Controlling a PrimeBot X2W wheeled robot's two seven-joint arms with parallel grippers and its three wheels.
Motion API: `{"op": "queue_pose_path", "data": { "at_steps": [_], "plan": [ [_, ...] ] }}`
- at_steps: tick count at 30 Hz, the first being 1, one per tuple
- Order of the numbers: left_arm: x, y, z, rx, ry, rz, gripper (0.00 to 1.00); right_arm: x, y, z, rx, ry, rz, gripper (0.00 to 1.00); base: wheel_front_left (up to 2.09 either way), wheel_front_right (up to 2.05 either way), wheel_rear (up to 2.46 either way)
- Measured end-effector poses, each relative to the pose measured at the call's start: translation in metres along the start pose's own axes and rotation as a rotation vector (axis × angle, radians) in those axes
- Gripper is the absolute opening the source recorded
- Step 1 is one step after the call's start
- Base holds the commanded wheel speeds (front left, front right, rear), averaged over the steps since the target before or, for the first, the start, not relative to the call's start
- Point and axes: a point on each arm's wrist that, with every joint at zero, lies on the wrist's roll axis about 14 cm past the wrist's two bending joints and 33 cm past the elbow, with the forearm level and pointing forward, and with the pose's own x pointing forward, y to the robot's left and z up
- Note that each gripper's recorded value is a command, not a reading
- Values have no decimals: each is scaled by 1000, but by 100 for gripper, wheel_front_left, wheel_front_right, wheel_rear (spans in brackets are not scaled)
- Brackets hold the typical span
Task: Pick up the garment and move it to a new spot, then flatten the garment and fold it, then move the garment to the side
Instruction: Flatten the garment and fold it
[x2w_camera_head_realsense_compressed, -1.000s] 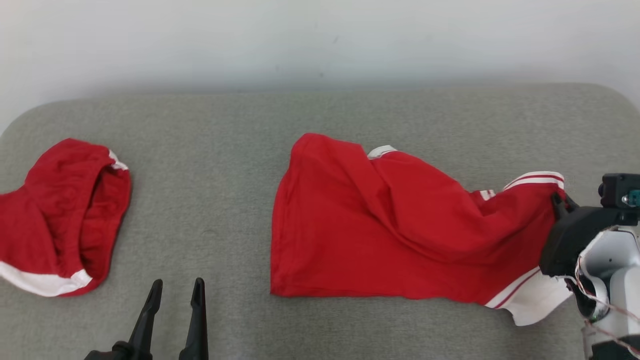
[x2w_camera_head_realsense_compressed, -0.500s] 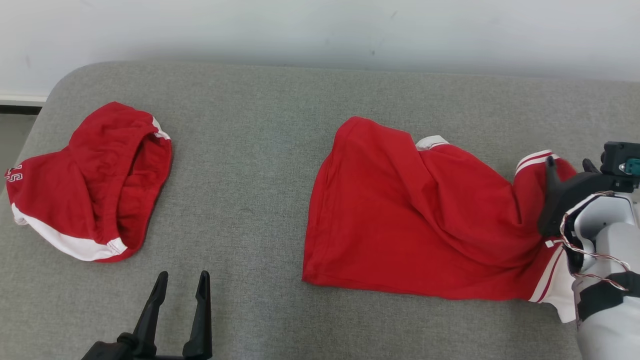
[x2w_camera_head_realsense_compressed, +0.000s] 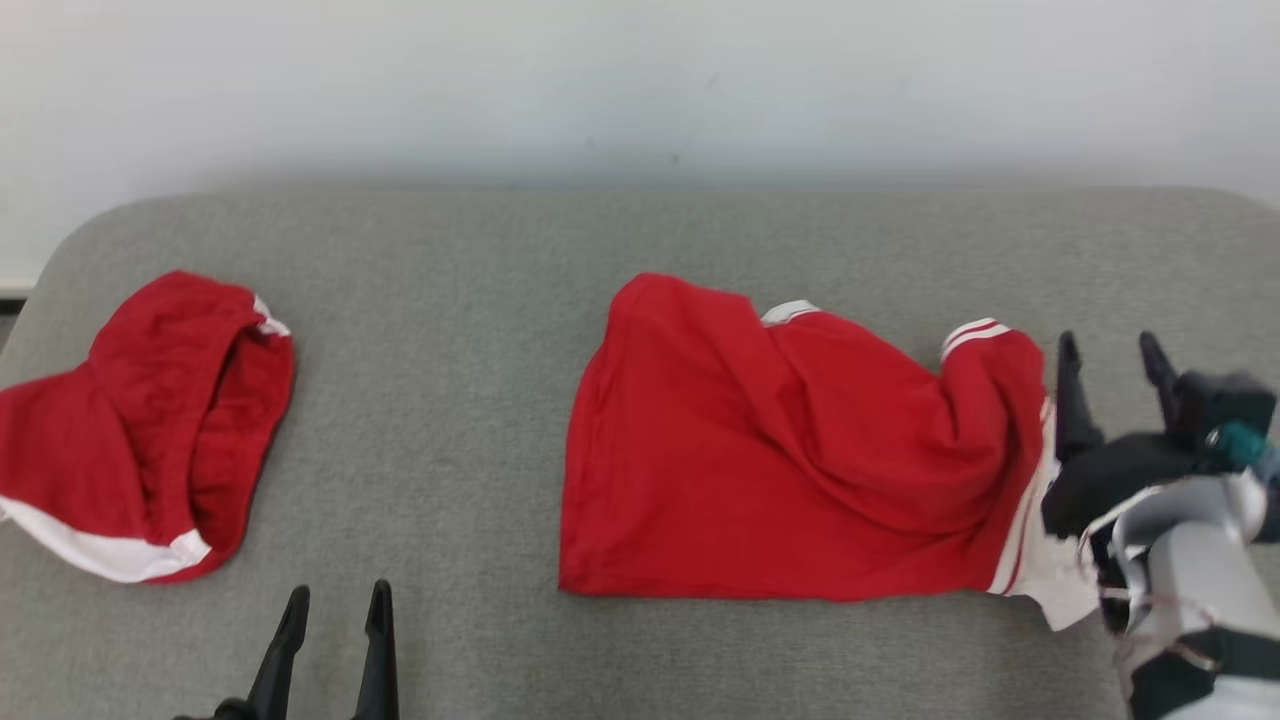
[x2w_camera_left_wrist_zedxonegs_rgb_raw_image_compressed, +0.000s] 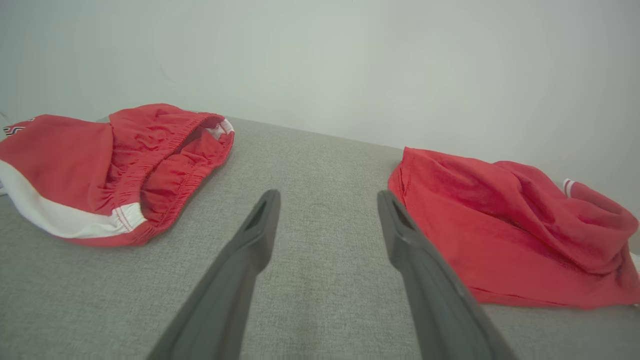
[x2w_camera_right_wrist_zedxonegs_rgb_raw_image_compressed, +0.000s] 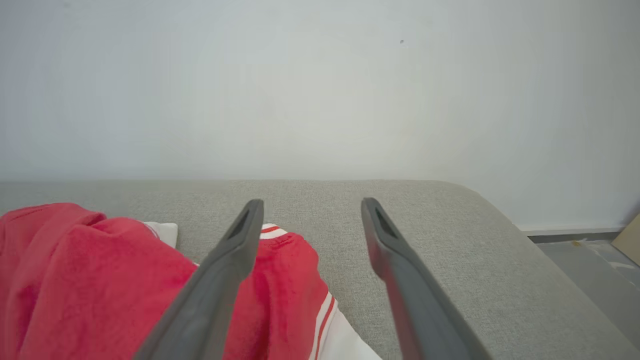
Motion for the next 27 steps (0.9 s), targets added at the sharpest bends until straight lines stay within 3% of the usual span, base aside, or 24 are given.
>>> {"op": "queue_pose_path", "data": {
  "at_steps": [9,15,27],
  "plan": [
    [-5,-9,1,9,-4,-21,100,-71,16,10,-47,-130,101,100,0,0,0],
    [-2,-20,8,10,-26,-52,100,-108,10,18,-46,-179,102,100,0,0,0],
    [-8,-21,9,23,-29,-60,100,-144,20,-10,-13,-115,132,100,0,0,0]
  ]
}}
